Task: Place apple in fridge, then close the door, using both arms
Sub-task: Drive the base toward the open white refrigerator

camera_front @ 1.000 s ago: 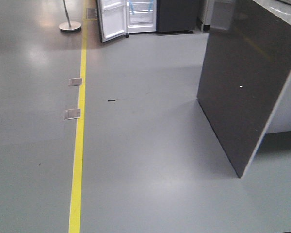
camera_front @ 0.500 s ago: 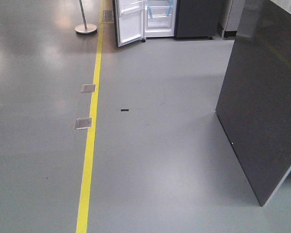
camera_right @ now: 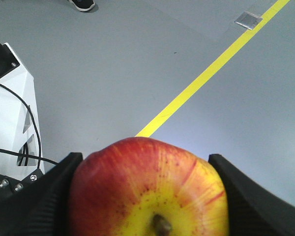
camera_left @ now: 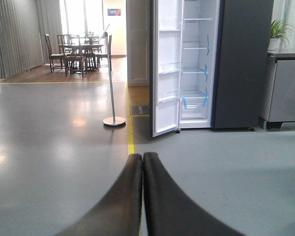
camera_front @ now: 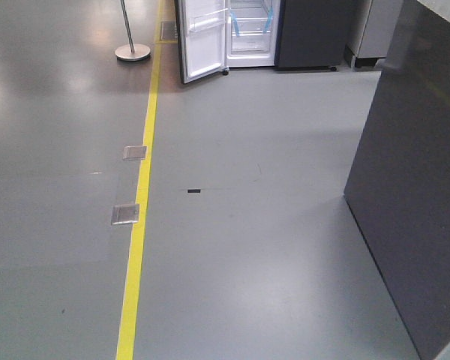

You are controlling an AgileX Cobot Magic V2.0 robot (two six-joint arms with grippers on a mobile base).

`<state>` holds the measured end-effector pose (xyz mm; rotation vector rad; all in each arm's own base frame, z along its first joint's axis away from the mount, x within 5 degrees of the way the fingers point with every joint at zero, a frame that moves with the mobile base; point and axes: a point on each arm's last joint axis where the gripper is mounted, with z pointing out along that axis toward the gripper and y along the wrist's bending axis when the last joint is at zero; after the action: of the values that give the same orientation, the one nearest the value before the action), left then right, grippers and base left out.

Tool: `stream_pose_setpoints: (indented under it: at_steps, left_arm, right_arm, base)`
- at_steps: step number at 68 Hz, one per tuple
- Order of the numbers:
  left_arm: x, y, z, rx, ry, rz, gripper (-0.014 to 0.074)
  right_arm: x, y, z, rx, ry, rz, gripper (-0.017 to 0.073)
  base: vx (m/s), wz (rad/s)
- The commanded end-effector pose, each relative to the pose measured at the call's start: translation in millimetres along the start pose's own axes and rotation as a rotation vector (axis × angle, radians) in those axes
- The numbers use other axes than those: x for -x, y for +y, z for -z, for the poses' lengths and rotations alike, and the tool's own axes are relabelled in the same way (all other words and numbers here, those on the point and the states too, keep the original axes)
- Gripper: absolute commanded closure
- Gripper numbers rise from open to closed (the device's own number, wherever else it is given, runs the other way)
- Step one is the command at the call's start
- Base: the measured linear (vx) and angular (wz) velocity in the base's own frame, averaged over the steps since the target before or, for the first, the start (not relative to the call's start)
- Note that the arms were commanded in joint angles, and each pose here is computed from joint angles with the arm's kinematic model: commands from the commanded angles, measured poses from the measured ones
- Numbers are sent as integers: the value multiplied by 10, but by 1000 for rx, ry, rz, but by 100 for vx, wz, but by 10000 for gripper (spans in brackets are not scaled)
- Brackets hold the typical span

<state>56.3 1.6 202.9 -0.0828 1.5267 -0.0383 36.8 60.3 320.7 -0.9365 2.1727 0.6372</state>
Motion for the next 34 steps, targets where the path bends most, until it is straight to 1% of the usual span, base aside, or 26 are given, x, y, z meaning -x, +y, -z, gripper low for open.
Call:
stream_pose_setpoints:
  at_steps: [1,18,34]
  left_arm:
    - [55,0,11,-2,-83,16,600]
    - [55,0,11,-2,-83,16,600]
    - [55,0,11,-2,-83,16,600]
  right_arm:
    - [114,12,47,0,-79,2,367]
    - [114,12,47,0,-79,2,367]
    - [114,12,47,0,-79,2,367]
  base:
    - [33,4]
    - [34,4]
    - [35,-4]
